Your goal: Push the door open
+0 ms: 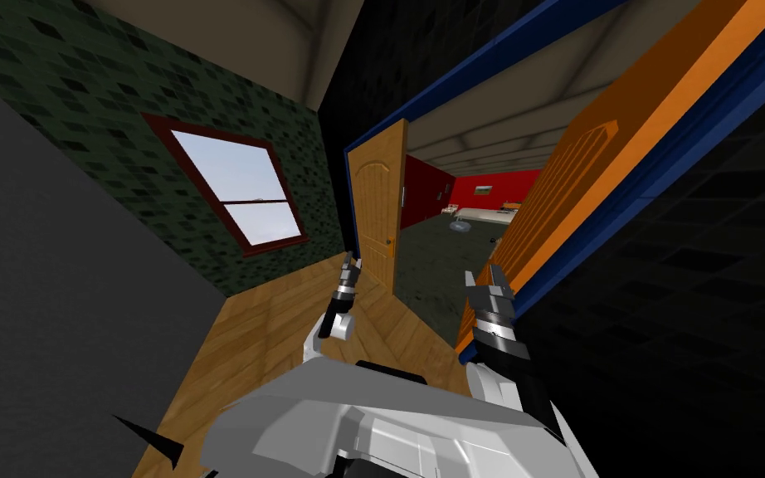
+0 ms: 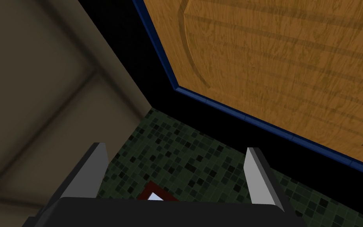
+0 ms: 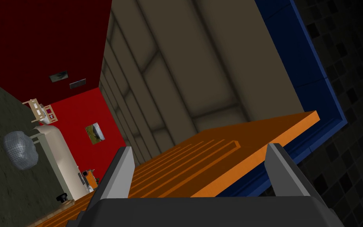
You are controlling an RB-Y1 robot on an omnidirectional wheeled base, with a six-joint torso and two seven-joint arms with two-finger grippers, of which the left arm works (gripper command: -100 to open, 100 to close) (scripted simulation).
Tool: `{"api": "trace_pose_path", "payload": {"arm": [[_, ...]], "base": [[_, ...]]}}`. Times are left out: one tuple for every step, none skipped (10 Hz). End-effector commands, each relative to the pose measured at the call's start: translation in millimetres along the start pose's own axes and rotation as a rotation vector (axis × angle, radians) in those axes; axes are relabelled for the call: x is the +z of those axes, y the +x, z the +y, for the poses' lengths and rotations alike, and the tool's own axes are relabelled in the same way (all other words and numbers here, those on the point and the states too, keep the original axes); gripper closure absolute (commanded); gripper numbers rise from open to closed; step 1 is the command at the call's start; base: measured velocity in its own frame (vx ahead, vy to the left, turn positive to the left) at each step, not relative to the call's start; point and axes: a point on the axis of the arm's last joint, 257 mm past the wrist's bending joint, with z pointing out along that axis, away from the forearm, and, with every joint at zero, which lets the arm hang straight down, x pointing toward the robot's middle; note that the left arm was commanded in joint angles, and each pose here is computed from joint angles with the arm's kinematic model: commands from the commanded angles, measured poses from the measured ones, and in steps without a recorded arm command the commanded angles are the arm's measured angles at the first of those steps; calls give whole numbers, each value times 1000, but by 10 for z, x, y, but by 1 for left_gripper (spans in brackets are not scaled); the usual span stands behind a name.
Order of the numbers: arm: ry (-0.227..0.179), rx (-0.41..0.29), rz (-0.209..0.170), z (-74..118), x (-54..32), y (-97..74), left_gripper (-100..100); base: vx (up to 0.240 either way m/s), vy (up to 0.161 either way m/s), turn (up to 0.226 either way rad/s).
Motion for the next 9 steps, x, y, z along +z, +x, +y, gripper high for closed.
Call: {"api": "trace_pose_path", "payload": {"arm": [[-27,-4,13,155,25,43,-100],[-43,-7,21,255,39,74,-100],[-60,-9,29,355,52,107,-100],[-71,-12,38,428,76,143,-100],[-92,-13,46,544,79,172,-100],[-102,-15,55,610,104,210,-100],[-110,-14,54,646,87,204,-100],[-127,-16,62,744,98,239,-100],[-144,-17,70,839,108,275,-100]], "base": [[81,79,-64],[100,95,-71],[93,99,-81],[77,96,-71],[88,92,-59],[93,91,-91],[57,57,-28],[42,41,-34],[71,65,-74]]}}
